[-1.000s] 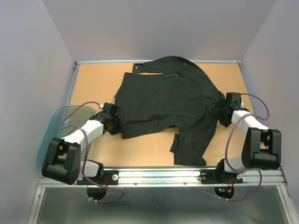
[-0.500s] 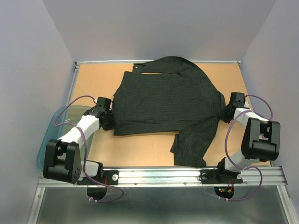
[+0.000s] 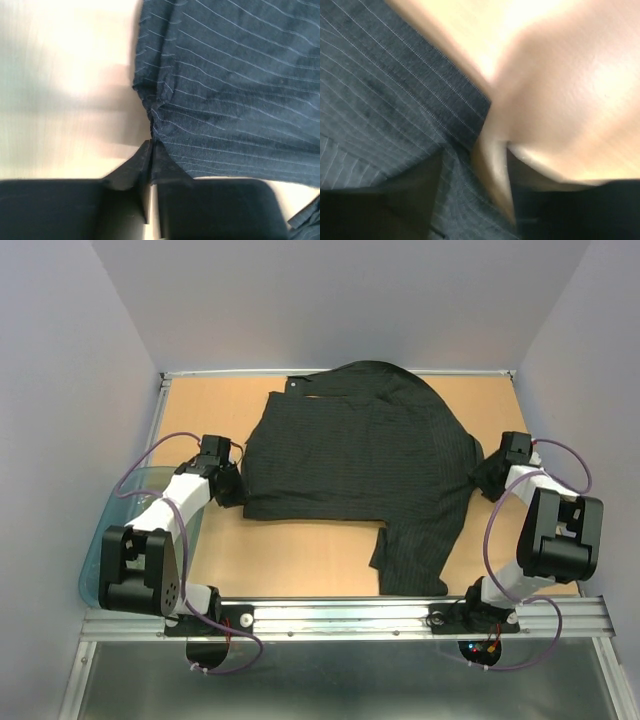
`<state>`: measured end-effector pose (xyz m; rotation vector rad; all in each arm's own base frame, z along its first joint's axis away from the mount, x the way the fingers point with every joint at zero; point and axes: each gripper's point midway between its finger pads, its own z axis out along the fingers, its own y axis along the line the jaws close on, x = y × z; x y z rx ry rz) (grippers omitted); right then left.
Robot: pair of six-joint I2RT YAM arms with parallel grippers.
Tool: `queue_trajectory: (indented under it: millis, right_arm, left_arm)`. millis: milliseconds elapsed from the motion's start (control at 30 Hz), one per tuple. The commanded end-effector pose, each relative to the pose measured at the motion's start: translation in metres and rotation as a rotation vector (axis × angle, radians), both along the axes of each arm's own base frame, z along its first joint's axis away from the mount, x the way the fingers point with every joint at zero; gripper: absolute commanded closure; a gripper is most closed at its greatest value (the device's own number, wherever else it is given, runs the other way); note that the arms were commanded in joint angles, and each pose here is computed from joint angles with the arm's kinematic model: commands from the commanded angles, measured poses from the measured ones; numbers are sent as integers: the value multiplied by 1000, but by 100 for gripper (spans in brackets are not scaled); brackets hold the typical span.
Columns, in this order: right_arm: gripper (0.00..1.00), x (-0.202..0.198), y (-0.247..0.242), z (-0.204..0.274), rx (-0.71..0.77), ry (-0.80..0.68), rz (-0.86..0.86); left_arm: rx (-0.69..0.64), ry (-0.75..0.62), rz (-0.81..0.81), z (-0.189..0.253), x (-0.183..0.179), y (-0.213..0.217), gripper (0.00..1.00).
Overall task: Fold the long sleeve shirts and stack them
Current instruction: Flatten the shirt out
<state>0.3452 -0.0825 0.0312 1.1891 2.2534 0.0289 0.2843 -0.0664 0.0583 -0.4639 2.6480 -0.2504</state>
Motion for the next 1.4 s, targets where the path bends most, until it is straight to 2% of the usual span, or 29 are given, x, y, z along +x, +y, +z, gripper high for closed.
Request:
queue_trajectory:
  millis: [0,67,100,200,433,600,800,1033,1100,1133,1233,1267,1300,1367]
  right_arm:
    - [33,-1,4,31,10,-77,25]
    - [25,-9,13,45,28,-123,51]
    - [24,-17,24,42,67,-123,79]
    - [24,-31,40,49,118,-143,124]
    - [24,-67,62,33,191,-109,153]
    - [25,-77,67,18,209,-65,167]
    - [28,-83,70,3,230,-5,195]
    - [36,-96,71,-16,234,69,209]
    - [42,-100,72,-20,240,87,212]
    - [54,-100,72,-21,240,89,209]
    - [79,-102,71,-12,228,87,208]
    - [92,-102,69,-8,214,83,207]
    - [97,-96,65,5,190,52,207]
    - [99,-100,58,16,151,71,192]
  left_arm:
    - [-79,-33,-12,15,-8,-10,65]
    - [-133,-54,-1,22,-18,-17,50]
    - [-169,-34,-4,16,-30,-22,40]
    - [-253,-22,19,14,-50,-32,26]
    - [-324,-45,125,4,-61,-35,26]
    - [-272,-49,181,-6,-55,-24,26]
    - [-275,-19,209,-22,-57,-24,30]
    - [-256,-14,215,-28,-53,-21,31]
    - [-255,-17,216,-28,-52,-21,31]
    - [-253,-15,213,-30,-52,-21,31]
    - [-253,-12,210,-30,-52,-22,31]
    - [-254,-13,209,-30,-52,-21,31]
    - [-254,-15,208,-30,-52,-21,32]
    - [-254,-15,208,-30,-52,-21,32]
